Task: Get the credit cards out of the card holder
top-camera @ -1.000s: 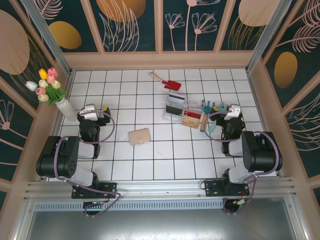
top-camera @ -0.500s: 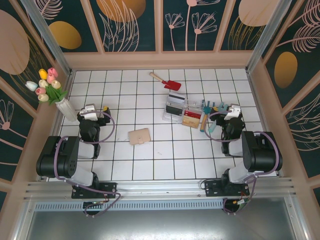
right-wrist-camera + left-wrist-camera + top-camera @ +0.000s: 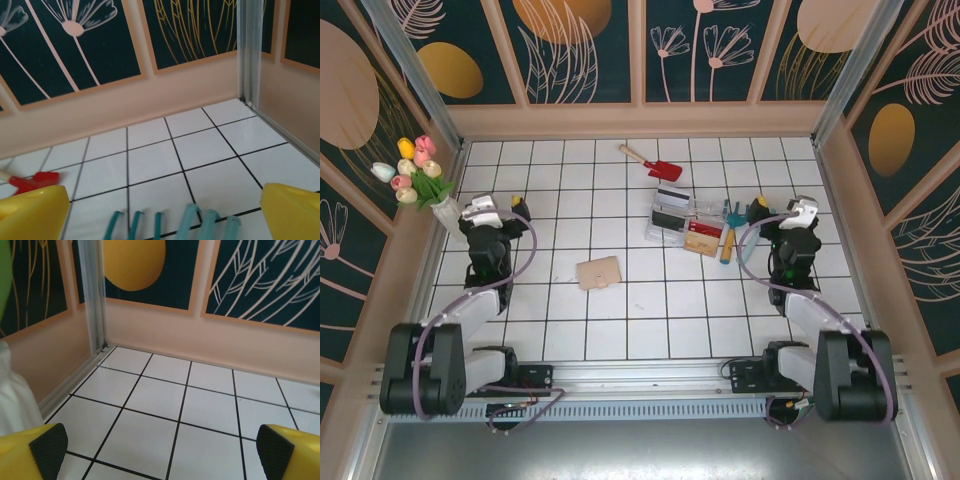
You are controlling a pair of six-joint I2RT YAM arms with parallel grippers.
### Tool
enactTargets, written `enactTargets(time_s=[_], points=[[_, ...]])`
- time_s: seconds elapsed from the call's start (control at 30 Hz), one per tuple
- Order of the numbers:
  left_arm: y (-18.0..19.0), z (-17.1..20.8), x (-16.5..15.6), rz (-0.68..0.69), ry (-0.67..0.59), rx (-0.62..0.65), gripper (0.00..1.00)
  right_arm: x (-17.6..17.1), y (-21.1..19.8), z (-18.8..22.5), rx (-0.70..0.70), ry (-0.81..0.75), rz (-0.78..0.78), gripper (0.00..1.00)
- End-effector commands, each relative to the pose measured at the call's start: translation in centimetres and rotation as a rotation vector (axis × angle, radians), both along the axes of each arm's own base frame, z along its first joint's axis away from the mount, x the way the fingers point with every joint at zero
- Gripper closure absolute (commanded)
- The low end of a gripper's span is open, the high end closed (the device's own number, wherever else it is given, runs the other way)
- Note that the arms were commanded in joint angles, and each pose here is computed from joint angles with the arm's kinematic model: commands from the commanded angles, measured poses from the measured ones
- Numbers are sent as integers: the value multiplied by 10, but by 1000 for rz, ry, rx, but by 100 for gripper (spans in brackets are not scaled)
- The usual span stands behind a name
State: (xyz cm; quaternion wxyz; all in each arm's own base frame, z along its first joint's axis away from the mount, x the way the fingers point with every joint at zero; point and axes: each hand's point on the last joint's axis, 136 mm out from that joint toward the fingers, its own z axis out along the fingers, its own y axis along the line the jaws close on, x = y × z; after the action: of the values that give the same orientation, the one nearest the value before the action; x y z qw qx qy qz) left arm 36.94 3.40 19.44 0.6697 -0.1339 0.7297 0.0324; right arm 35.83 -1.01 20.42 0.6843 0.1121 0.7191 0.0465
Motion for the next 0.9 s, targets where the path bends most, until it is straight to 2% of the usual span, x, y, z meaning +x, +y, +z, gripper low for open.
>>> enactTargets(time_s=[0.0,0.1,0.13,0.23,0.3,0.37,0.5,0.67,0.87], points=[[14,-24,-14,99,172,-93,1,-4,12,8,114,81,10,1],[38,-22,-29,283,217,-187,1,-4,21,13,235,161,2,1],[39,-22,-31,298,228,-211,1,-3,25,9,270,214,4,1],[29,-21,-30,261,246,-292,1,1,52,5,303,354,72,1],[18,-22,-26,202,261,-326,1,2,79,5,273,416,136,1],[11,-26,-26,175,281,-367,1,1,110,7,258,464,192,1],[6,-37,-31,173,319,-436,1,-12,182,1,336,590,394,1],[7,-52,-40,203,341,-480,1,-36,262,-19,290,689,558,2],[9,-70,-52,239,377,-506,1,-73,344,-81,118,891,667,15]])
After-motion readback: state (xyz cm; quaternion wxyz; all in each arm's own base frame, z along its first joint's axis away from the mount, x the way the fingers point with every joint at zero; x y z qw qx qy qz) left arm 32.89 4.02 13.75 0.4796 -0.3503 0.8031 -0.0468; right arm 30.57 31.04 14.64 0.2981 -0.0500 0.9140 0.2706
